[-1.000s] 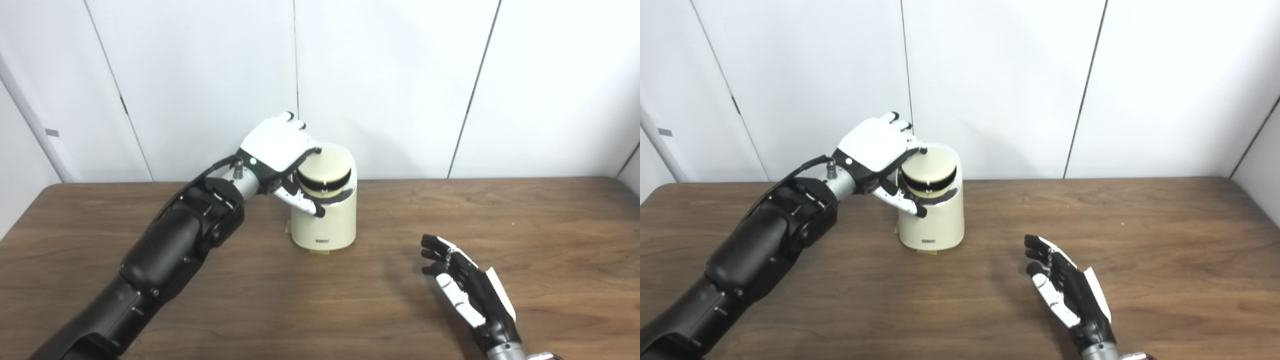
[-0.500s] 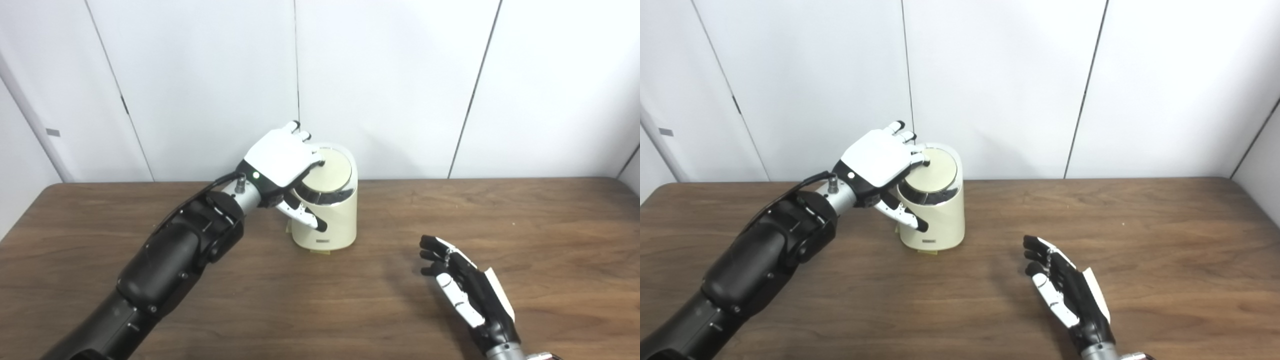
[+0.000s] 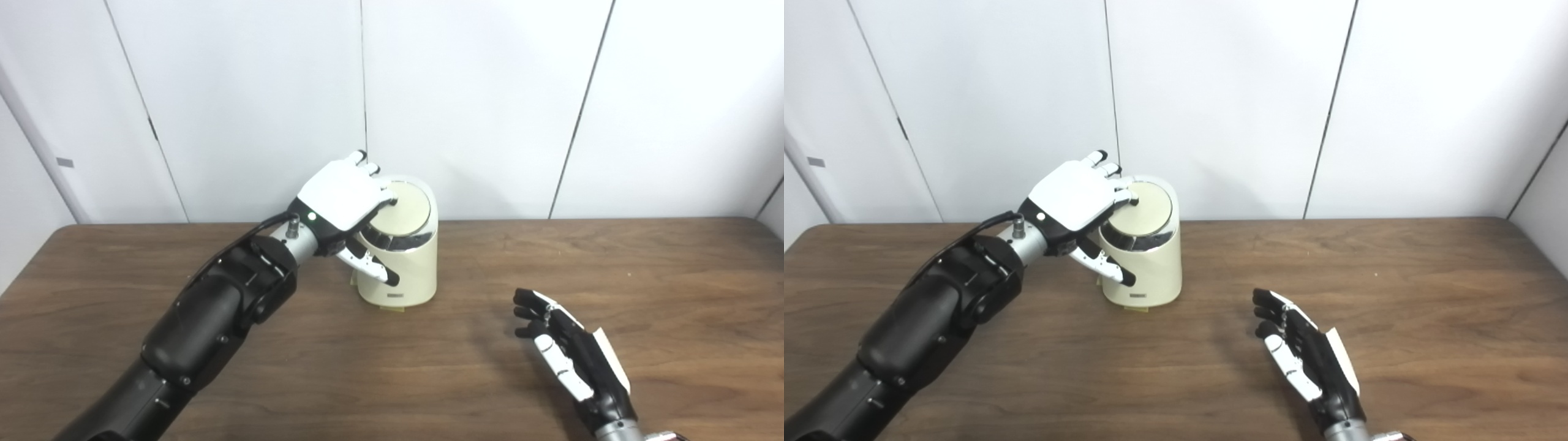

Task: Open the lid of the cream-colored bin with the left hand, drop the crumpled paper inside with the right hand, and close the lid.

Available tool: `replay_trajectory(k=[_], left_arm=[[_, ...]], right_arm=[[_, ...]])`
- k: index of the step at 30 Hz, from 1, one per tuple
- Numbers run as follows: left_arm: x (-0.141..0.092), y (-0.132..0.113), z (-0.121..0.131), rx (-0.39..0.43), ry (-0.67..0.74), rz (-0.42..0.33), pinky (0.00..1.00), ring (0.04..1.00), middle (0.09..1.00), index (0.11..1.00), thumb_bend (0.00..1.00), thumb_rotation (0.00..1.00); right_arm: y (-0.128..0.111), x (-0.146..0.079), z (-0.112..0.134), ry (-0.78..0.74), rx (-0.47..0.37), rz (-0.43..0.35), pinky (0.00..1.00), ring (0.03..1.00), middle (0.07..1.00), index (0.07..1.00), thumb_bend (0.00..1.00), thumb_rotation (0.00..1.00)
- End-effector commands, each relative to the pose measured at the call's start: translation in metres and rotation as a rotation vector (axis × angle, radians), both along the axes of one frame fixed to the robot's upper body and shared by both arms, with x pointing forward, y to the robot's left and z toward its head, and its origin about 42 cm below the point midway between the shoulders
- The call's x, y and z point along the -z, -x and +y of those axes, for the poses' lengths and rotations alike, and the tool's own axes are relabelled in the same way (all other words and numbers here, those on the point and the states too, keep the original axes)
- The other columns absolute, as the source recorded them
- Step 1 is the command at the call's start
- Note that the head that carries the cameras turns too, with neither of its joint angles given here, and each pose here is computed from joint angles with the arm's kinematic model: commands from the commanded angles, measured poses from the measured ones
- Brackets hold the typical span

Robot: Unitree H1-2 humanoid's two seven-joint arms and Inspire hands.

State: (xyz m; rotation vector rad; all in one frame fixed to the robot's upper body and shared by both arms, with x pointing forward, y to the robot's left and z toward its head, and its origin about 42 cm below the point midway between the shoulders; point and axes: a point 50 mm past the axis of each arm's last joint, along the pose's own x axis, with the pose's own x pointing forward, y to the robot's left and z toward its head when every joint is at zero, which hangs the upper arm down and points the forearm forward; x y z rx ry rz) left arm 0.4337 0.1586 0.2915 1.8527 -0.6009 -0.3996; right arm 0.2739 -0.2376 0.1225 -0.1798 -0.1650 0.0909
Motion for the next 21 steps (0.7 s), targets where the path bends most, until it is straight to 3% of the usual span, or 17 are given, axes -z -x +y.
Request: replay_trajectory(k=[1, 8, 21], left_arm=[[-0.013, 0.001, 0.0, 0.019, -0.005, -0.041, 1.0, 0.931, 0.822, 0.819, 1.0, 0.8], [-0.004, 0.006, -0.001, 0.052, -0.003, -0.053, 1.0, 0.896, 0.796, 0.789, 1.0, 0.77], [0.012, 0.026, -0.006, 0.094, -0.064, -0.034, 1.0, 0.913, 0.822, 0.817, 1.0, 0.81]], right_arm=[[-0.005, -0.009, 0.003, -0.012, -0.004, -0.042, 0.71, 0.827, 0.838, 0.814, 0.2, 0.72], [-0.005, -0.01, 0.004, 0.001, -0.009, -0.053, 0.72, 0.825, 0.835, 0.811, 0.19, 0.71], [-0.005, -0.009, 0.004, -0.011, -0.002, -0.045, 0.71, 0.823, 0.833, 0.808, 0.2, 0.71]])
